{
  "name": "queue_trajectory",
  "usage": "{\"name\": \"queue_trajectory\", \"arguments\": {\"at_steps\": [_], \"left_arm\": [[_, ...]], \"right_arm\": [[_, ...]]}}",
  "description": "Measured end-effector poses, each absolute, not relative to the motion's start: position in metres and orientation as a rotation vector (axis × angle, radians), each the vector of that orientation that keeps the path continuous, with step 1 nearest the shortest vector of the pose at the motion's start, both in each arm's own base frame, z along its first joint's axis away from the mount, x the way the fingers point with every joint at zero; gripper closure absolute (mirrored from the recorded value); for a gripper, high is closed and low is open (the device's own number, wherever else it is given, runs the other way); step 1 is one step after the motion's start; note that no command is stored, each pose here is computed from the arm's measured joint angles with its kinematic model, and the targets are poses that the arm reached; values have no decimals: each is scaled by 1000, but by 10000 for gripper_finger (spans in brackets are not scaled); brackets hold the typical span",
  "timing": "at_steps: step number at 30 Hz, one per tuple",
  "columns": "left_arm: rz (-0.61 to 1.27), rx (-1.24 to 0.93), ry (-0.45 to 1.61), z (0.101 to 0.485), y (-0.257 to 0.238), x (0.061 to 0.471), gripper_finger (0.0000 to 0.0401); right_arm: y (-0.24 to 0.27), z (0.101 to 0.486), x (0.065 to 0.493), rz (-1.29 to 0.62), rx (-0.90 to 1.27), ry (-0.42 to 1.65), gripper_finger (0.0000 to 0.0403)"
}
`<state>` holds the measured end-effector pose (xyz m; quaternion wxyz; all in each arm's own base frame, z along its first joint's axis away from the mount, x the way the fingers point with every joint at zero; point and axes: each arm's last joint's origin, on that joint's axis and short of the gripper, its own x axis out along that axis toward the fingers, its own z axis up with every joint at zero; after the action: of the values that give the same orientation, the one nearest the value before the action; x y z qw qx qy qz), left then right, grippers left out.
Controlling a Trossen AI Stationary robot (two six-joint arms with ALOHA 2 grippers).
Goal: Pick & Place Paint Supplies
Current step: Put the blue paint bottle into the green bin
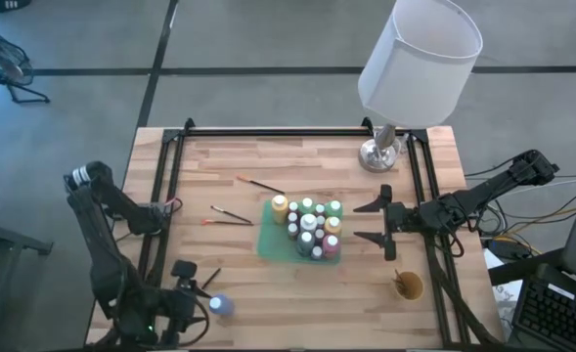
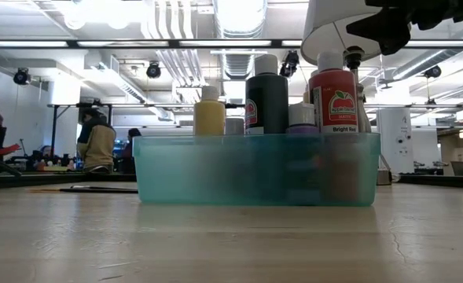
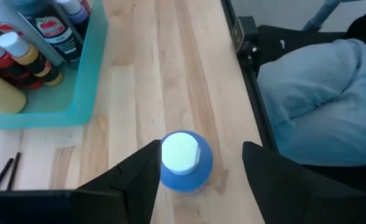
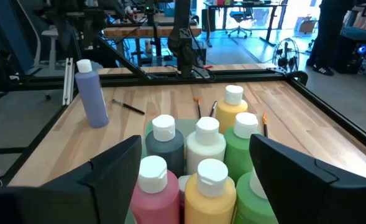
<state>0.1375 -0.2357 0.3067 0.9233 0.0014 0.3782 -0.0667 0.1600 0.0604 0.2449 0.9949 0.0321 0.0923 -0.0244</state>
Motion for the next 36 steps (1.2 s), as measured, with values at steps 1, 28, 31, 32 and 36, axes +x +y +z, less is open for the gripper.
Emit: {"name": "queue_trajectory", "arguments": {"at_steps": [1, 28, 31, 32, 36], "left_arm": [[-131, 4, 779, 305, -236, 139, 172], [17, -65, 842, 275, -247, 161, 172], [20, -61, 845, 274, -248, 162, 172], [22, -60, 846, 273, -248, 162, 172], [31, -56, 849, 270, -249, 164, 172]], "right_arm": [[60, 245, 160, -49, 64, 185, 107], [60, 245, 160, -50, 73, 185, 84], [60, 245, 160, -50, 72, 185, 96], [60, 245, 160, -50, 72, 185, 99], [60, 245, 160, -49, 69, 185, 113]]}}
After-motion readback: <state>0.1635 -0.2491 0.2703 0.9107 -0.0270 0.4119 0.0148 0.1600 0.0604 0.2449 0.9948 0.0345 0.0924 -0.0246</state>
